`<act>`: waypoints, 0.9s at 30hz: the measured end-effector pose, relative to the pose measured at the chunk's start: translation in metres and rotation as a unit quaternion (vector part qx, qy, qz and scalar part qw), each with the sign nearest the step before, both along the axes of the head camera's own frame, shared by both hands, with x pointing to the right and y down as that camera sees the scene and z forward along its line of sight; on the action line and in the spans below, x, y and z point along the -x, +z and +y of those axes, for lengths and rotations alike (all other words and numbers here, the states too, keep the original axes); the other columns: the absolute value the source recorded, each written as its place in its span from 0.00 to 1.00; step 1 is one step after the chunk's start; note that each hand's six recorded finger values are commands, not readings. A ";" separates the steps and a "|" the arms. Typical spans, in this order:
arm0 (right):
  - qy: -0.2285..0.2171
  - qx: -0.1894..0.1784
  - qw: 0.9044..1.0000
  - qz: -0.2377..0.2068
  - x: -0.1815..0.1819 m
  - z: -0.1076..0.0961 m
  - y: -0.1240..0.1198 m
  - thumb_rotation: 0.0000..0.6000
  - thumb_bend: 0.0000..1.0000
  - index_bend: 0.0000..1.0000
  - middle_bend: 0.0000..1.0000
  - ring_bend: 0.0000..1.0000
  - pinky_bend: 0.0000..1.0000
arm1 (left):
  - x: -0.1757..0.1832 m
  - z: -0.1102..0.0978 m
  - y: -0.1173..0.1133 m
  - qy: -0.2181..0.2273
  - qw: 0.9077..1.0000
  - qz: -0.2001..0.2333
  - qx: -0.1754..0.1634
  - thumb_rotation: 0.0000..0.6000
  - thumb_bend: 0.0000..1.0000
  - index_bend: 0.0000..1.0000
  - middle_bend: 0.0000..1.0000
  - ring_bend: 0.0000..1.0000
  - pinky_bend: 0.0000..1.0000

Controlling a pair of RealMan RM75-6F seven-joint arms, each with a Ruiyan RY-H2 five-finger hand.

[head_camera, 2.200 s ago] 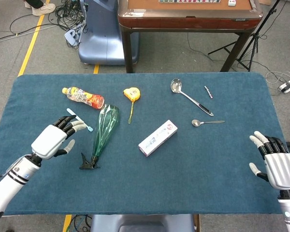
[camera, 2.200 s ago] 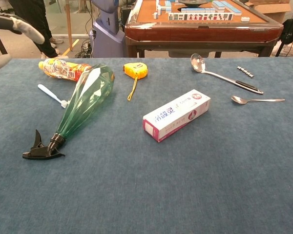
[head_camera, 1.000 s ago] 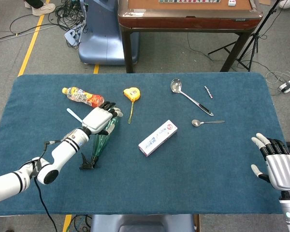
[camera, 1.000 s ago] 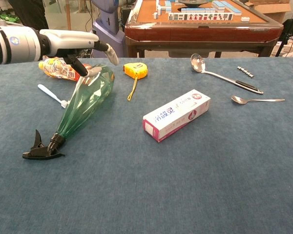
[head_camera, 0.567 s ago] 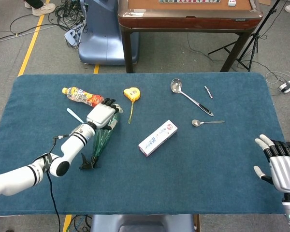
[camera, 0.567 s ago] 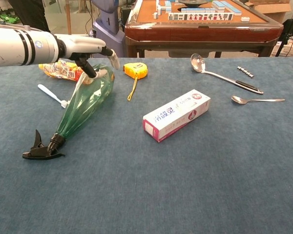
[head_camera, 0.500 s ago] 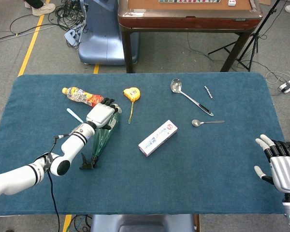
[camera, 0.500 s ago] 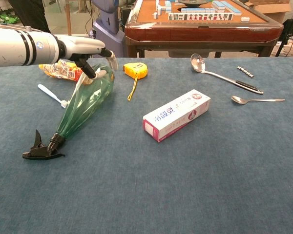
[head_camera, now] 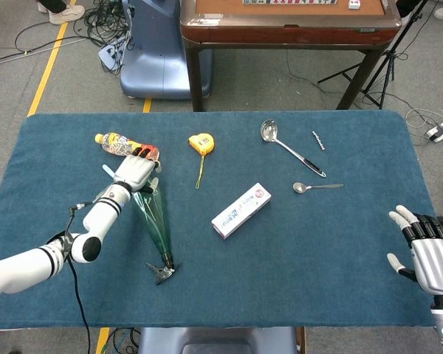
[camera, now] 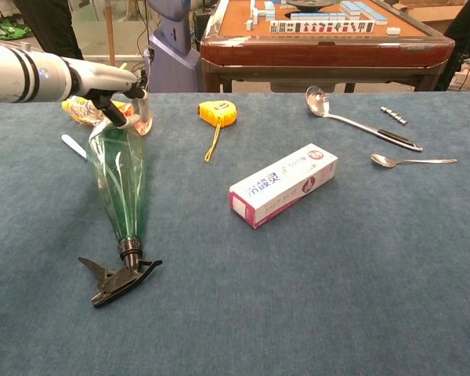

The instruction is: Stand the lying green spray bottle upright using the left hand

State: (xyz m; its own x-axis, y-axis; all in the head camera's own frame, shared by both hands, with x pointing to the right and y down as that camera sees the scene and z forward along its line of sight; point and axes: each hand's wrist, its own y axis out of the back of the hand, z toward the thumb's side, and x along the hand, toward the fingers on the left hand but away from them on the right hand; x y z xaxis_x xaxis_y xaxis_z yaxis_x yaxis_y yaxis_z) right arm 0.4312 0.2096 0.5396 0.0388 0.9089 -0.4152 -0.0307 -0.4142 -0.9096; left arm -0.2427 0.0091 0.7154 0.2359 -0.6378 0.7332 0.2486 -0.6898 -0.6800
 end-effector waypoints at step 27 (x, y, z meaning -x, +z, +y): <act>0.001 0.002 1.000 -0.003 0.001 0.001 0.002 1.00 0.22 0.18 0.14 0.14 0.16 | -0.016 0.020 -0.040 0.011 0.994 0.110 0.001 0.58 0.57 0.29 0.30 0.03 0.00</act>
